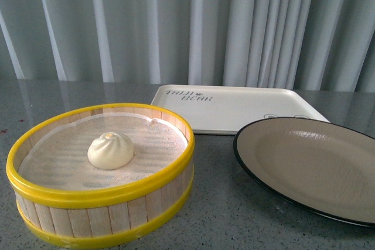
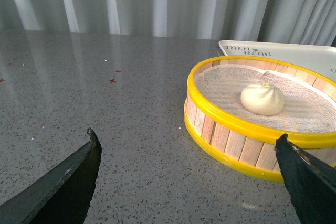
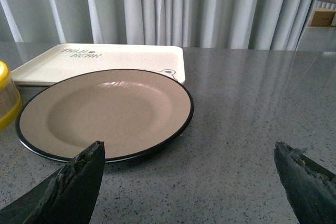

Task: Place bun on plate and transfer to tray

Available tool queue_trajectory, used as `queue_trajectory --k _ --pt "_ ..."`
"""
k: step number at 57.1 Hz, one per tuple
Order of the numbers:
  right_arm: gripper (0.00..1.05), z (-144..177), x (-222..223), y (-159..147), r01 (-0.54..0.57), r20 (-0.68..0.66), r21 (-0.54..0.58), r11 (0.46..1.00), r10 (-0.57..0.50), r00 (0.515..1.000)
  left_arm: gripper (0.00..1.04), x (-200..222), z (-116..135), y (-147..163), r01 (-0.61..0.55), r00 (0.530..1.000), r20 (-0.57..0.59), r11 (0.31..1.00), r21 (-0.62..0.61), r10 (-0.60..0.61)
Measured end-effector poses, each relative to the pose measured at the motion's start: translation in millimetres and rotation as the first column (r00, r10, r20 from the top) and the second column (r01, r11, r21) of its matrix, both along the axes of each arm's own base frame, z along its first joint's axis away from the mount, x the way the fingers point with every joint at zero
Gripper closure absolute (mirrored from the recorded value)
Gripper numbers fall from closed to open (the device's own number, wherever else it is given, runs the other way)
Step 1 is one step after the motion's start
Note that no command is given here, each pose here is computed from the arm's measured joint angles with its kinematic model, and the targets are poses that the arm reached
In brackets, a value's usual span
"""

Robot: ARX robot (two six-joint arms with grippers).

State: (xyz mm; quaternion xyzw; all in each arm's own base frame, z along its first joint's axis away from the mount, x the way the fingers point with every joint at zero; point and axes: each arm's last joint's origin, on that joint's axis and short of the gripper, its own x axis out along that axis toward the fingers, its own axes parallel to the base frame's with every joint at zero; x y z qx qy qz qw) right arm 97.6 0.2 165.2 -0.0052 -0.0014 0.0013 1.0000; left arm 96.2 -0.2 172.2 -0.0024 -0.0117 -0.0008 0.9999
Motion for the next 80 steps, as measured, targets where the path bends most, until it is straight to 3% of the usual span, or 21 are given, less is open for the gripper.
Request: queue_trajectory --k 52,54,58,61,64,74,80 --pt "0.09 0 0 0 0.0 0.0 0.0 1.0 0.0 1.0 0.07 0 0 0 0.0 1.0 0.0 1.0 0.0 0.0" --pt "0.09 0 0 0 0.0 0.0 0.0 1.0 0.0 1.0 0.07 1 -1 0 0.006 1.0 -0.029 1.0 -0.017 -0.007" --pt "0.09 0 0 0 0.0 0.0 0.0 1.0 0.0 1.0 0.07 4 -1 0 0.043 0.972 -0.22 0.986 -0.159 -0.077" --pt "0.09 0 0 0 -0.001 0.0 0.0 1.0 0.001 1.0 0.07 16 8 0 0.049 0.95 -0.282 0.955 -0.292 -0.135" --pt "0.09 0 0 0 0.0 0.0 0.0 1.0 0.0 1.0 0.07 25 21 -1 0.078 0.947 -0.271 0.942 -0.326 -0.173" --pt "0.09 0 0 0 0.0 0.0 0.0 1.0 0.0 1.0 0.07 58 75 -8 0.165 0.958 -0.181 0.942 -0.292 -0.223" --pt "0.09 0 0 0 0.0 0.0 0.0 1.0 0.0 1.0 0.07 82 91 -17 0.189 0.933 -0.262 0.957 -0.219 -0.245"
